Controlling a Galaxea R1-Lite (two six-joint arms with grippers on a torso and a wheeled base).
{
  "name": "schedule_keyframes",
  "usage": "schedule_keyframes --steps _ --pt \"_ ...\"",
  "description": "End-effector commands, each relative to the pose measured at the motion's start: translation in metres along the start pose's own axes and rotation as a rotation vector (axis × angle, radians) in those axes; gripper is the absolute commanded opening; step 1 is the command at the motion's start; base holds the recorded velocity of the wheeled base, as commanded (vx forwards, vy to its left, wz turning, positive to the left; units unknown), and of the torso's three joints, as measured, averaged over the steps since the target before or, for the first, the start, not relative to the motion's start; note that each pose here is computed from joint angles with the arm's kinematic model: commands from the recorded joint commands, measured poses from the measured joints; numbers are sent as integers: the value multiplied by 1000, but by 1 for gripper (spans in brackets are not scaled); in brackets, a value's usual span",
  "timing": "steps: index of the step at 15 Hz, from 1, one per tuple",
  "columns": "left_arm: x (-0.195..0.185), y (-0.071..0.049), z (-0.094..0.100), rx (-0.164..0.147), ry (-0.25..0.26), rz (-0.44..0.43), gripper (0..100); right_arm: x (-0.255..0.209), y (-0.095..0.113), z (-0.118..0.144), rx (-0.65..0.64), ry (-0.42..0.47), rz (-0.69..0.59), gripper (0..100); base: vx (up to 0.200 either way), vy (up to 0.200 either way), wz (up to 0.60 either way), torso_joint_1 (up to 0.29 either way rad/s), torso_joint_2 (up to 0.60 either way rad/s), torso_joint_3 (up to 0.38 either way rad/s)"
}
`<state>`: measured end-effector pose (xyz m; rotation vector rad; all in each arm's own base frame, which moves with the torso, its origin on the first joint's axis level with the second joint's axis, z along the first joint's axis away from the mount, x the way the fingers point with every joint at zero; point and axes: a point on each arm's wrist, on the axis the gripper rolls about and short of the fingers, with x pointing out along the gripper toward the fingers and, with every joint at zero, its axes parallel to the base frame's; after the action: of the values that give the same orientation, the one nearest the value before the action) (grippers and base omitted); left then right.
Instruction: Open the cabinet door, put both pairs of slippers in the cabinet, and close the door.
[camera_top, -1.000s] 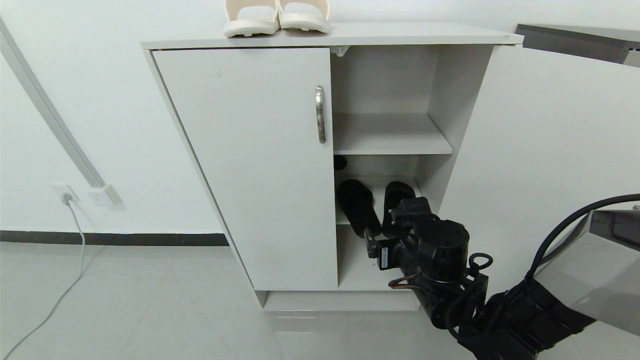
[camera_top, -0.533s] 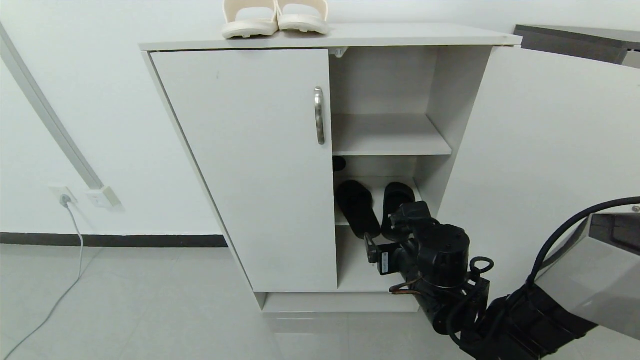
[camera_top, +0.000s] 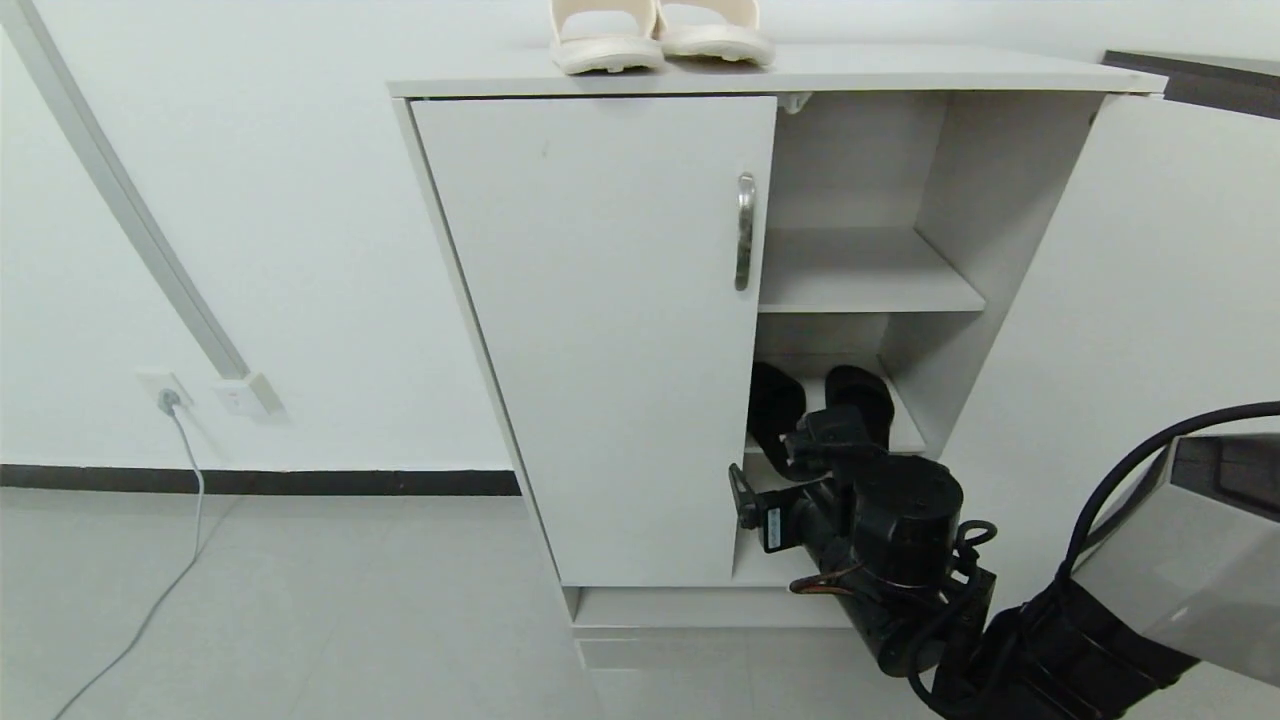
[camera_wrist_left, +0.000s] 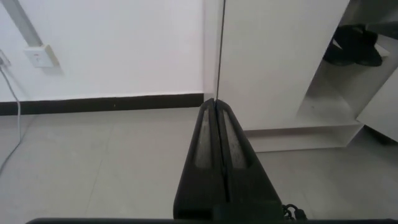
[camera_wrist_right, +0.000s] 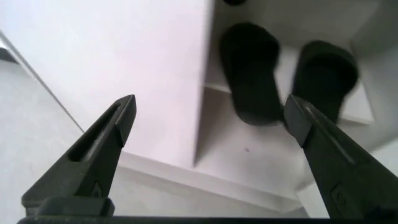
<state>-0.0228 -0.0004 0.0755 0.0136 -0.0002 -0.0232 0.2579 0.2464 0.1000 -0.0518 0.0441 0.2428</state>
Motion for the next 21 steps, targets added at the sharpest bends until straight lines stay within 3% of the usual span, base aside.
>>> schedule_keyframes --steps 1,5,21 --pt "0 0 0 0 2 0 0 -1 0 -3 -8 10 2 100 0 200 0 2 2 -12" --pt "0 0 0 0 2 0 0 0 -2 -4 -7 9 -2 100 0 200 0 0 2 4" --pt "0 0 0 0 2 0 0 -1 -7 2 -13 -2 -9 100 0 0 0 0 -28 -30"
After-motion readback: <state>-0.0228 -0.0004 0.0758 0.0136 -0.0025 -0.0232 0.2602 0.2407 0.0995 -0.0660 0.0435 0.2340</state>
